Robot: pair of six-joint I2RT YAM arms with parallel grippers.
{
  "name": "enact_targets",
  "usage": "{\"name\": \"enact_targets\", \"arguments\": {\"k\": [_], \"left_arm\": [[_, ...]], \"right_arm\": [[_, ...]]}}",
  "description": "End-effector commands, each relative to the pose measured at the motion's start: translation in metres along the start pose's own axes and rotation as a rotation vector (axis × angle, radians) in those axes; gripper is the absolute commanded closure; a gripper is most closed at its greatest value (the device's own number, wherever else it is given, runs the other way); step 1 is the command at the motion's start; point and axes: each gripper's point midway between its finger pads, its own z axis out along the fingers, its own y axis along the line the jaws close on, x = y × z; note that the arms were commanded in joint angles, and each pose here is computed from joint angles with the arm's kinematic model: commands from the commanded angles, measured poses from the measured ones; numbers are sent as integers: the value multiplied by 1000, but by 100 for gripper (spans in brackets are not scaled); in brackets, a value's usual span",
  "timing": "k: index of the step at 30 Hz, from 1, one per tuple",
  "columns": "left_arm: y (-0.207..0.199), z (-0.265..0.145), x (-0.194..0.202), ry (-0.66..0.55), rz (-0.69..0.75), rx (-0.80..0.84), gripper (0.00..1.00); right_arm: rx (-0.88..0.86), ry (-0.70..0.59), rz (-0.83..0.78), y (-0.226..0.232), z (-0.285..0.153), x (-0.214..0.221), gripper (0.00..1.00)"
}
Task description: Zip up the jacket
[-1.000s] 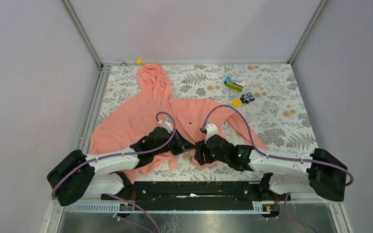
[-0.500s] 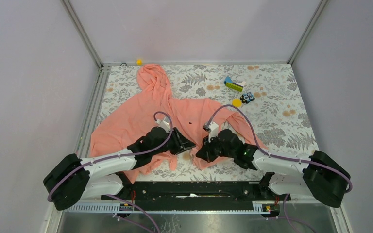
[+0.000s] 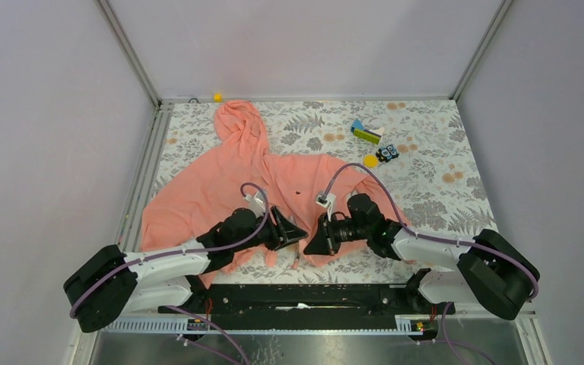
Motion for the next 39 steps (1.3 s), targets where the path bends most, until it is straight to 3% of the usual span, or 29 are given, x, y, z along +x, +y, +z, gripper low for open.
{"name": "enact_targets", "arguments": {"k": [1,3,4,6,7,12,16,18,23,27,33,39], "left_arm": [[-30,1,0,-6,20,115,59],[-33,2,2,4,28,124,71],[-35,3,3,9,32,129,81],[-37,4,3,9,33,138,92],[-38,4,2,4,31,142,98],[-32,5,-4,-32,-27,112,100],[-23,9,-8,-54,-88,60,100],[-22,11,-8,-56,-109,58,100],[-24,11,-9,-64,-152,89,100],[-23,12,-11,-74,-175,95,100],[-26,18,-13,-77,-176,76,100],[-25,22,-14,-75,-181,65,100]], "right_arm": [[-57,-26,-31,11,2,-16,100],[-33,-29,-15,6,2,-15,100],[-6,-34,-4,2,2,-17,98],[87,-43,34,-11,0,-19,74],[136,-38,57,-17,-2,-19,68],[398,-74,144,-29,-20,-24,48],[667,-127,92,-24,-32,-25,28],[716,-171,95,-21,-31,-27,24],[835,-339,63,-31,-35,-38,23],[797,-405,-17,-25,-25,-53,32],[738,-413,-102,-23,-12,-54,32],[619,-392,-134,-8,1,-46,39]]}}
